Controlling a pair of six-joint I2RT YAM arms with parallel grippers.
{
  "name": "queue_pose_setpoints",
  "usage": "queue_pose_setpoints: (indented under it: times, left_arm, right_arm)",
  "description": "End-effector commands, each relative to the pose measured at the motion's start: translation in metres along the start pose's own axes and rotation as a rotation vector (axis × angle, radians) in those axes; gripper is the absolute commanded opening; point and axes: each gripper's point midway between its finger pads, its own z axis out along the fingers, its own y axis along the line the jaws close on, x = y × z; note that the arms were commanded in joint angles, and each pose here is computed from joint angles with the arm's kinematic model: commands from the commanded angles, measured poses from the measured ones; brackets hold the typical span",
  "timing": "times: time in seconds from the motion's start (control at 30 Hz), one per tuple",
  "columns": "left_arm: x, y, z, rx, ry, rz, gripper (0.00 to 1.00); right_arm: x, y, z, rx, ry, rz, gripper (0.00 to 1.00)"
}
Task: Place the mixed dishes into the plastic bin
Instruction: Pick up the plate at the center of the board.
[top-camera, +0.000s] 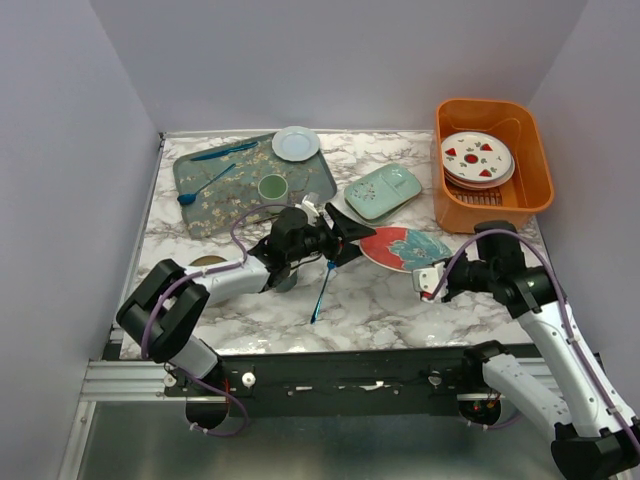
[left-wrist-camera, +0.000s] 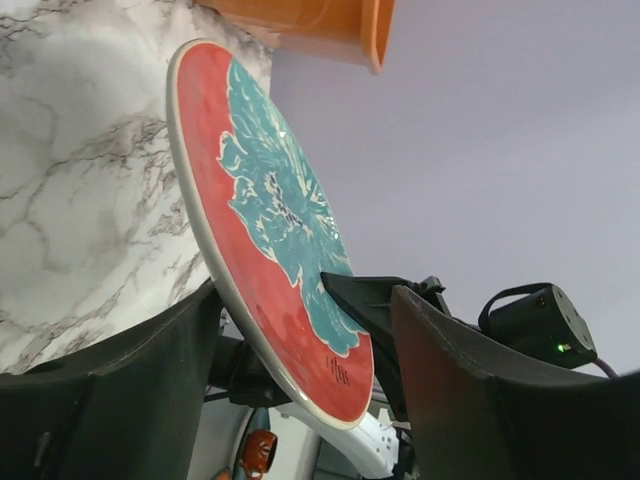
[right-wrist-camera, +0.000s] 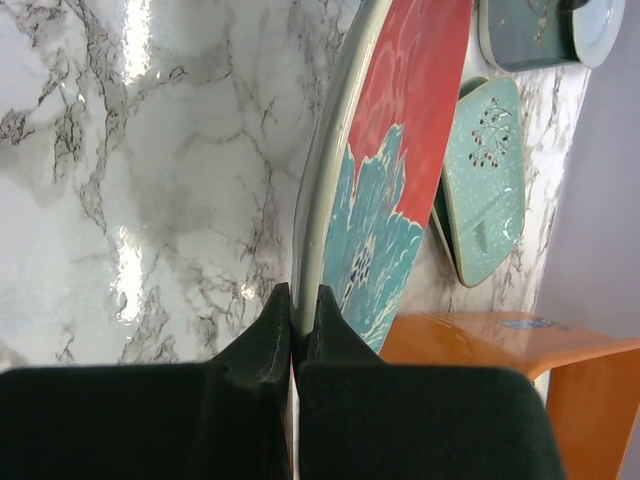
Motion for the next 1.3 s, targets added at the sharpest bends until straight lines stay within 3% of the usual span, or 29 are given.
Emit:
queue_pose_setpoints:
  times: [0.0, 0.2, 0.23, 0.67, 0.93, 1.27]
  left_arm:
    - [0.008, -0.042, -0.013, 0.146, 0.021, 0.087, 0.83]
    - [-0.006, -0.045, -0.027, 0.138, -0.035, 0.204, 0.93]
    - [-0.011, -0.051, -0.033, 0.145, -0.059, 0.227, 0.99]
    - [-0.050, -0.052, -0.094, -0.044, -0.263, 0.596, 0.99]
    - [-0.059, -0.057, -0.135, -0.144, -0.336, 0.830, 0.99]
    - [-0.084, -0.030, -0.188, -0.464, -0.420, 1.058, 0.99]
  right_arm:
    - [-0.021, -0.032, -0.023, 0.097, -0.032, -0.034, 0.00]
    - [-0.032, -0.050, -0.047, 0.161, -0.020, -0.004, 0.00]
    - [-0.036, -0.056, -0.053, 0.179, -0.020, -0.007, 0.00]
    - [-0.040, -0.093, -0.096, 0.354, 0.051, 0.071, 0.00]
    - [-0.018, -0.131, -0.123, 0.536, 0.190, 0.110, 0.00]
    - [0.013, -0.171, -0.145, 0.724, 0.338, 0.154, 0.00]
